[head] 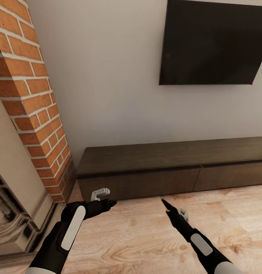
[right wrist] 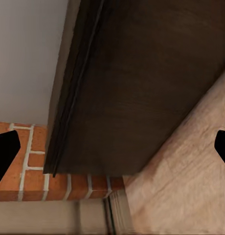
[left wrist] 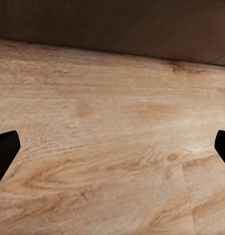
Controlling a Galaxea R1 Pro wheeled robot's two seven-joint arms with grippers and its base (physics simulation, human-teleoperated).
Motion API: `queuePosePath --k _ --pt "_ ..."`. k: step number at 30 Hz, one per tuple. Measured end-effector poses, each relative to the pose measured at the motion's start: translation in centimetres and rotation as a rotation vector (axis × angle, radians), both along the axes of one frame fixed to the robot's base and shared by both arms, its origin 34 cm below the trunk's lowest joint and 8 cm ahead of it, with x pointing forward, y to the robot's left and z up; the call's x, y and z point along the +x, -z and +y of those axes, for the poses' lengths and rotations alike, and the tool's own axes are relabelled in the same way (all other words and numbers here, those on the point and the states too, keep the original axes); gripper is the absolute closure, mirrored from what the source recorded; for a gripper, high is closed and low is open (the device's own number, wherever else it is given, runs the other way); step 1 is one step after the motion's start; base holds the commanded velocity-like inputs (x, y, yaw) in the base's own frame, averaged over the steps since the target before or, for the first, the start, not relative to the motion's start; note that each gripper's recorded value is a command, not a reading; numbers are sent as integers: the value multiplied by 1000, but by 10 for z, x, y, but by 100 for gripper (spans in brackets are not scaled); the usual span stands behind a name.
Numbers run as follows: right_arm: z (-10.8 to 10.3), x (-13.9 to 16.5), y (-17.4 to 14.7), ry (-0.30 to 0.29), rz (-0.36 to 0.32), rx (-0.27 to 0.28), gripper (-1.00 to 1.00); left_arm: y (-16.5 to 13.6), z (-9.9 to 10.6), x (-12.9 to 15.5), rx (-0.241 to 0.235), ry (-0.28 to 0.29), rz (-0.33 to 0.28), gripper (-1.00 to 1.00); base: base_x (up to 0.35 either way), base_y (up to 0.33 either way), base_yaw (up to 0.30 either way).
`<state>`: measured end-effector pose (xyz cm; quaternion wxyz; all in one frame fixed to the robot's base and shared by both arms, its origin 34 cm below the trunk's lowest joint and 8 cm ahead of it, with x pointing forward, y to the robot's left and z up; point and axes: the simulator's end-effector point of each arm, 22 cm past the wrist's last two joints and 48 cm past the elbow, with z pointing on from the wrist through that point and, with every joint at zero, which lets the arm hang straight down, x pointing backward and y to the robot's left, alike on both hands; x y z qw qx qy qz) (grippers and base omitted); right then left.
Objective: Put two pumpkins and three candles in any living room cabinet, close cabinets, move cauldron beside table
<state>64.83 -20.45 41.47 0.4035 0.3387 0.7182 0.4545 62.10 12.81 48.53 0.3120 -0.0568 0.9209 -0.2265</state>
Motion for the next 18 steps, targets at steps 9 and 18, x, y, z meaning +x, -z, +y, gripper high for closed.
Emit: queuePosePath --k 9,18 --pt "-27 -10 19 99 46 33 -100 0 0 0 2 1 -1 -100 186 0 0" --pt "-49 -23 41 177 111 55 -100 -1 -3 -2 5 13 1 -100 307 0 0"
